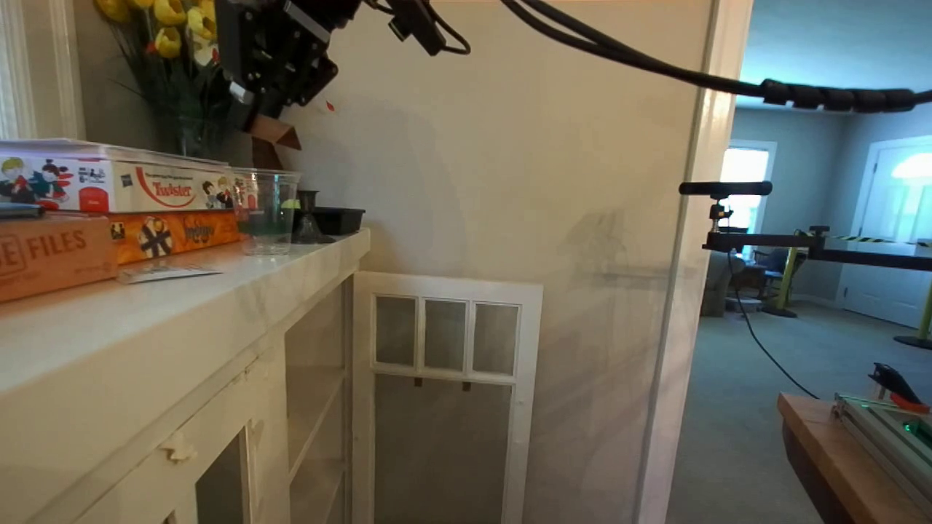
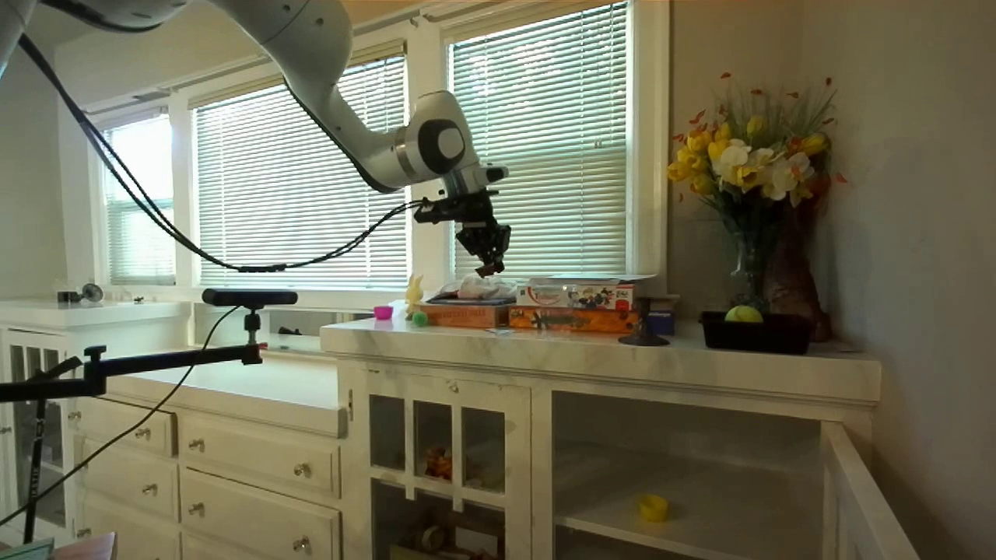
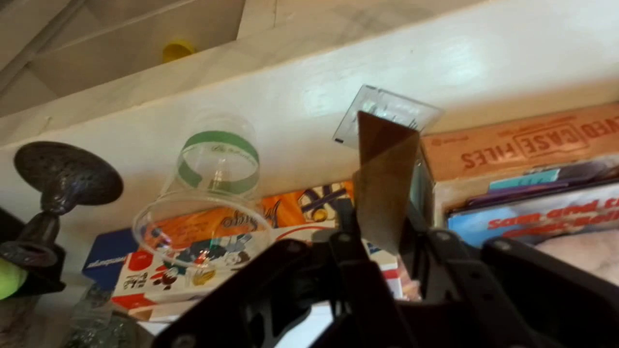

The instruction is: Place the brown object in the cup

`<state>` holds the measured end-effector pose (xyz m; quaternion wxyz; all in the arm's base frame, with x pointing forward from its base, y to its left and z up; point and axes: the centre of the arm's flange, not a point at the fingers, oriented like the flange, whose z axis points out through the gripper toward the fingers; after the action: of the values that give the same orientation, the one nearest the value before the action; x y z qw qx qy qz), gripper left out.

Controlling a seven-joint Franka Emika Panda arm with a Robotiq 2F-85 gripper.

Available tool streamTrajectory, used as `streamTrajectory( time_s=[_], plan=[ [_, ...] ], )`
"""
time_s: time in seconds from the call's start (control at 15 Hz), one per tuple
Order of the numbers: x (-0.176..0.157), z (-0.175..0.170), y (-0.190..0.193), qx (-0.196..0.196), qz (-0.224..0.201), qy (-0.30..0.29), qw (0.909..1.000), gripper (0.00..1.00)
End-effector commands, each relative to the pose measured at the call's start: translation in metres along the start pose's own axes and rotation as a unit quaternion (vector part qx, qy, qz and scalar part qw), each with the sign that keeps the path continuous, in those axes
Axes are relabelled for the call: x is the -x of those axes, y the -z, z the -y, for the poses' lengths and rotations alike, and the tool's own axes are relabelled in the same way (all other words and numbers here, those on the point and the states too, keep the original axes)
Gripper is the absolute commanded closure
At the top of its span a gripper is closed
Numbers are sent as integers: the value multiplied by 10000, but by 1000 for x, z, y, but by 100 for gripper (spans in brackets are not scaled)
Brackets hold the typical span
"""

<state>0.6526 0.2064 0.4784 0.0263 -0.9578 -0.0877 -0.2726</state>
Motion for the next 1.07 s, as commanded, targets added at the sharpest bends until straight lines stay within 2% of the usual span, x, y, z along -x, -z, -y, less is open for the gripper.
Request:
streamTrajectory(
  time_s=[0.0,0.4,0.67,1.0],
  plan=[
    [14,-26,22,185,-468,-242,9984,94],
    [-8,-60,16,426,-875,-114,9952,94],
    [-16,-52,-5,470,-1142,240,9921,94],
    [-27,-42,-37,658,-1500,780,9834,94]
  ],
)
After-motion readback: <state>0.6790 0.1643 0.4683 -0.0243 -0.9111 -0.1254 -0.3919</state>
